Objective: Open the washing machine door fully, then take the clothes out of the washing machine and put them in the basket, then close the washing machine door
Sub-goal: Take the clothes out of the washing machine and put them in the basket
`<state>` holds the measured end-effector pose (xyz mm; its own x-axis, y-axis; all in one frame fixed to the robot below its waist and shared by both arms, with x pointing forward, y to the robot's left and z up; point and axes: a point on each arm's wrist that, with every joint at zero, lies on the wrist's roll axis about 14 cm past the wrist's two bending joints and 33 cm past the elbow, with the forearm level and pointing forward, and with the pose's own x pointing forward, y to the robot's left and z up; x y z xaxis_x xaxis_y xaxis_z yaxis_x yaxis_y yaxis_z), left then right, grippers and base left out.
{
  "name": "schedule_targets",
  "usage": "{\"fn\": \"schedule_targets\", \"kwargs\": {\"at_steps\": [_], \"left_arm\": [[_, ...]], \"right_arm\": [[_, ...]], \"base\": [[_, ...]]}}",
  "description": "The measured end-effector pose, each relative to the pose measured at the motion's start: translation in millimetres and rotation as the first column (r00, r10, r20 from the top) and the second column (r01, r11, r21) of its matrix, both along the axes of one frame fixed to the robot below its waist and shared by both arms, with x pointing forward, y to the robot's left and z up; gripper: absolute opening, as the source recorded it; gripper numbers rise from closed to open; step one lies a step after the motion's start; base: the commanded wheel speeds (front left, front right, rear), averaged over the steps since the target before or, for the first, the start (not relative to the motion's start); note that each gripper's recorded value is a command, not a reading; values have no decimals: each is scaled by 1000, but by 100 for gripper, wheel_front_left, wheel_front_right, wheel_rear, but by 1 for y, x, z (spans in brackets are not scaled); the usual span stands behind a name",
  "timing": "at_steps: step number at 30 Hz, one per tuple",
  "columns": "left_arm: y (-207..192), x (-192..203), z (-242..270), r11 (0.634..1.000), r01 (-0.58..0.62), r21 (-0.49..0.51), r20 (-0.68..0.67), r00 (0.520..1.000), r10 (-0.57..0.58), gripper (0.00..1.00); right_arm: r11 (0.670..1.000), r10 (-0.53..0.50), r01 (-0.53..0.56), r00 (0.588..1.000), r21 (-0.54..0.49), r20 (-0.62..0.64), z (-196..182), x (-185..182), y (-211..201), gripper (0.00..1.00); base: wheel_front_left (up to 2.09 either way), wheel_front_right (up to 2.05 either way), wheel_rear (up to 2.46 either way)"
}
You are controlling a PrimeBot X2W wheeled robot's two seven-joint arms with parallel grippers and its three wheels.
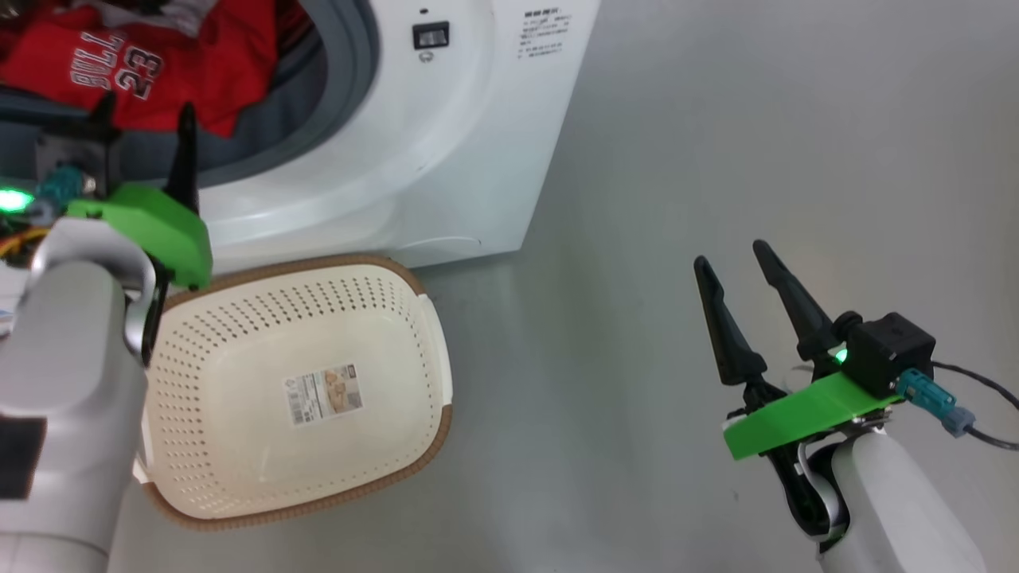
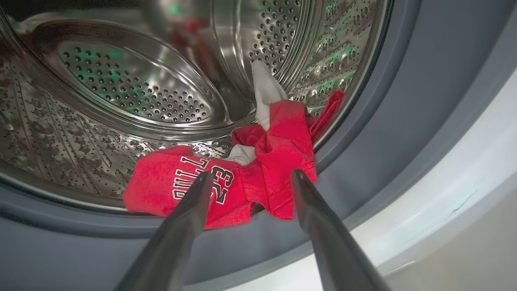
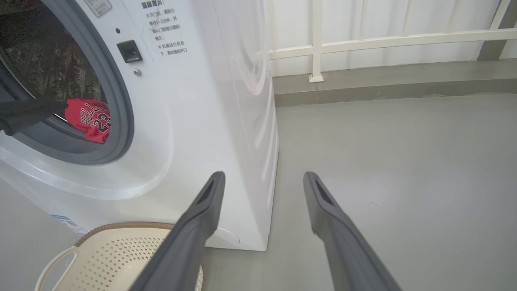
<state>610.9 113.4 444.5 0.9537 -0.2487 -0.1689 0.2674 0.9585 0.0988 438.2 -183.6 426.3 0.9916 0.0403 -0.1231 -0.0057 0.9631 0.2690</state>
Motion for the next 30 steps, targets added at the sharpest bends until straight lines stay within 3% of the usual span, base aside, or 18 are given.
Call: {"fn": "schedule_targets", "kwargs": {"at_steps": [14,30], "left_arm": [[11,55,-15,985,-64,163,-56,996,74,100],[27,73,-47,966,-103,238,-135,981,138,100]], "right_arm": [[1000,-4,4,1000,-15,-16,-14,21,-4,100],[1000,-2,2,999,-7,-40,-22,21,-5,100]], "base": [[0,0,0],[0,0,0]]}}
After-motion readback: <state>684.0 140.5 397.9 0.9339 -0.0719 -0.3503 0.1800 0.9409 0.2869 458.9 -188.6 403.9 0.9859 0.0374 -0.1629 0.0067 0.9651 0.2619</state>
